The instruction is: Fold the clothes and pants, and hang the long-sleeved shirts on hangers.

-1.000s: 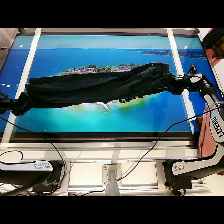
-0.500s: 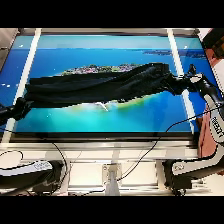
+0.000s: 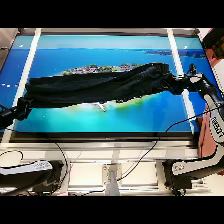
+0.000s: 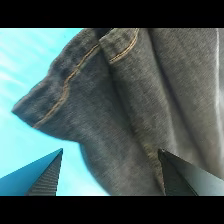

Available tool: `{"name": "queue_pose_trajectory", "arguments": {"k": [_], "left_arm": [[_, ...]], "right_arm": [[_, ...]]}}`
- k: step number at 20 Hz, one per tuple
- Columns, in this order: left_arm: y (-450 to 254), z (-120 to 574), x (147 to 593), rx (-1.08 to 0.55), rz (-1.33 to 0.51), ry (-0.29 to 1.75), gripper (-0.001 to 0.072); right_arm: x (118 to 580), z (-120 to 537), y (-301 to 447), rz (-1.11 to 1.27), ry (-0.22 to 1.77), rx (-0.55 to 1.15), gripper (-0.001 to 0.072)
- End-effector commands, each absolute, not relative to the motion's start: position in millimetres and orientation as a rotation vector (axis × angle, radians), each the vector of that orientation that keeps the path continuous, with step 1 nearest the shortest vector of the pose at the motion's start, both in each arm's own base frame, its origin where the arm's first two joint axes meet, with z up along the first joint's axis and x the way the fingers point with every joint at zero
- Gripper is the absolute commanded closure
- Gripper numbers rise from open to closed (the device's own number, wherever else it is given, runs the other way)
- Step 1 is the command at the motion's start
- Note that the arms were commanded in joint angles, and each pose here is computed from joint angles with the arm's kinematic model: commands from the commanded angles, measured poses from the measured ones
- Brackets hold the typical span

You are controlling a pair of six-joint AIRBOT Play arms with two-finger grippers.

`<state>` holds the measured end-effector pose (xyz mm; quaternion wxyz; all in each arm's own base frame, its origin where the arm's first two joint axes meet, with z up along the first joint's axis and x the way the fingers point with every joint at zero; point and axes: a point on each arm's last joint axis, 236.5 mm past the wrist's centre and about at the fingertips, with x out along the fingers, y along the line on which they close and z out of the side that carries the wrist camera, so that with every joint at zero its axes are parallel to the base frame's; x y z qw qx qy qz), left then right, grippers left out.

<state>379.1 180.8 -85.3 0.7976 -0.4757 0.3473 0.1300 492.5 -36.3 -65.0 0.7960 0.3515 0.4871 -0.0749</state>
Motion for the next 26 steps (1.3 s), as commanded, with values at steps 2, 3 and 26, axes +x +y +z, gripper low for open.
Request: {"name": "queue_pose_trajectory", "arguments": {"k": [2,3,26], "left_arm": [[183.5,-83.3,402.0,-1.121,0.306,0.641,0.0002],[183.4,-84.9,404.0,-1.103,0.309,0.64,0.0002],[177.6,-3.5,480.0,-0.828,0.105,0.584,0.0676]], "right_arm": [[493.1,-64.7,-37.2,-0.162,1.043,0.752,0.0029],[493.5,-64.5,-37.5,-0.163,1.041,0.752,0.0029],[493.3,-55.5,-36.9,-0.156,1.029,0.748,0.003]]}}
